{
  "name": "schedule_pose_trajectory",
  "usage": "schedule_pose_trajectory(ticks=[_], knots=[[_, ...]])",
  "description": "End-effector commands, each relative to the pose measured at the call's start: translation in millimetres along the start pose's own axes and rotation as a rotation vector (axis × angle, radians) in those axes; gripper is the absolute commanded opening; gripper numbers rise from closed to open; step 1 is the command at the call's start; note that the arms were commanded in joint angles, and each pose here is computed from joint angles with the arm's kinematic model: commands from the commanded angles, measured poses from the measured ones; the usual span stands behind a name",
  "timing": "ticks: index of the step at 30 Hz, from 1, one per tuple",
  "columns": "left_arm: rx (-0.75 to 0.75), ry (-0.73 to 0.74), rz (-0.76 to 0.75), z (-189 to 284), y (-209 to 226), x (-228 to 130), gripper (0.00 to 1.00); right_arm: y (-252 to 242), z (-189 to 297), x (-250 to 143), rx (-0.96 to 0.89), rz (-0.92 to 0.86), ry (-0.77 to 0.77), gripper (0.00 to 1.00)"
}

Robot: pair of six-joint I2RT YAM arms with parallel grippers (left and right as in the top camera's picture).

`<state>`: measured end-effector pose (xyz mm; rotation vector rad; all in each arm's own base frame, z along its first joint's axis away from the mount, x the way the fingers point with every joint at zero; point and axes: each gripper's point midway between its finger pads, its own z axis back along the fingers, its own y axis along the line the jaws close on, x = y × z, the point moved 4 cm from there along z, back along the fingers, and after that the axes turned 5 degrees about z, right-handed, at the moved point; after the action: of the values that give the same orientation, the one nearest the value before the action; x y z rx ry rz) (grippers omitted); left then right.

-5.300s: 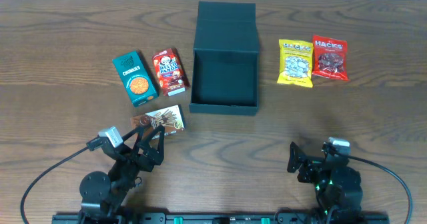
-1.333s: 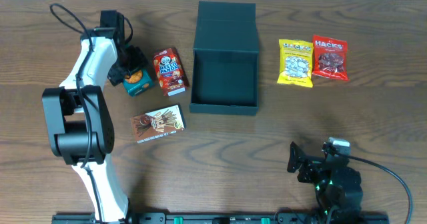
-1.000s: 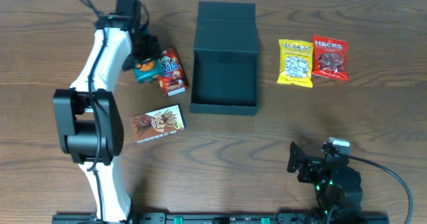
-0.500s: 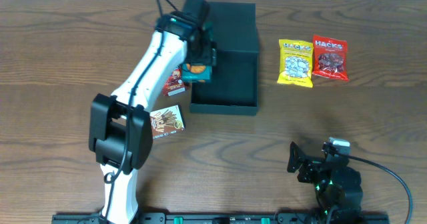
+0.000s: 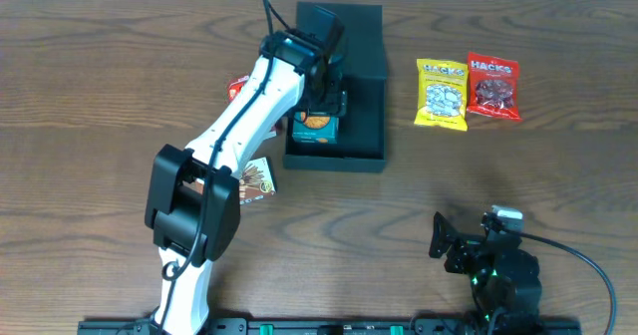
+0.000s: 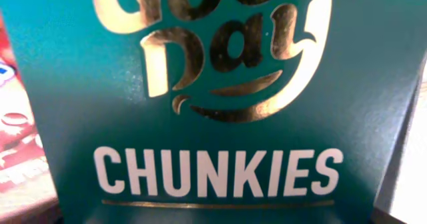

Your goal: Pack container

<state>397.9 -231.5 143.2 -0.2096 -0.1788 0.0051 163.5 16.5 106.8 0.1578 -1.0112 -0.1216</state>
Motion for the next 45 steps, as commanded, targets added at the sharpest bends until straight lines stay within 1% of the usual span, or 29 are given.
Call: schedule_pose_trajectory(ticks=[1,2,4,18,24,31,32,33,35,43,45], knots=[[-0.005,-0.005,0.034,1.3,-3.7,2.8,0.82,-0.3,-1.5,-3.0,0.0,-0.004,0.005,0.99],[0.012,-0.01,0.047,1.2,-1.3,3.1,0.79,-0.3,-1.5,-3.0,0.0,-0.004,0.005,0.99],[0.045,-0.017,0.062,0.5,3.8,3.0,0.79,-0.3,-1.5,-3.0,0.0,-0.004,0.005,0.99],[0.072,0.013,0.061,-8.9,8.3,-3.0,0.78,-0.2,-1.5,-2.9,0.0,-0.004,0.005,0.99],[0.099,0.041,0.021,-24.6,12.7,-4.6,0.79,-0.3,-1.5,-2.9,0.0,-0.004,0.005,0.99],[0.123,0.024,-0.01,-25.0,15.8,-1.8,0.79,-0.3,-1.5,-2.9,0.0,-0.004,0.005,0.99],[0.129,0.021,-0.016,-24.9,16.5,-1.4,0.79,-0.2,-1.5,-2.9,0.0,-0.004,0.005,0.99],[0.129,0.021,-0.025,-24.9,16.6,-1.3,0.82,-0.3,-1.5,-3.0,0.0,-0.004,0.005,0.99],[0.13,0.022,-0.029,-24.9,16.7,-1.4,0.9,-0.3,-1.5,-2.9,0.0,-0.004,0.005,0.99],[0.128,0.02,-0.04,-25.0,16.4,-1.0,0.91,-0.3,-1.5,-3.0,0.0,-0.004,0.005,0.99],[0.126,0.018,-0.04,-24.7,15.9,-0.5,0.89,-0.3,-1.5,-2.9,0.0,-0.004,0.005,0.99]])
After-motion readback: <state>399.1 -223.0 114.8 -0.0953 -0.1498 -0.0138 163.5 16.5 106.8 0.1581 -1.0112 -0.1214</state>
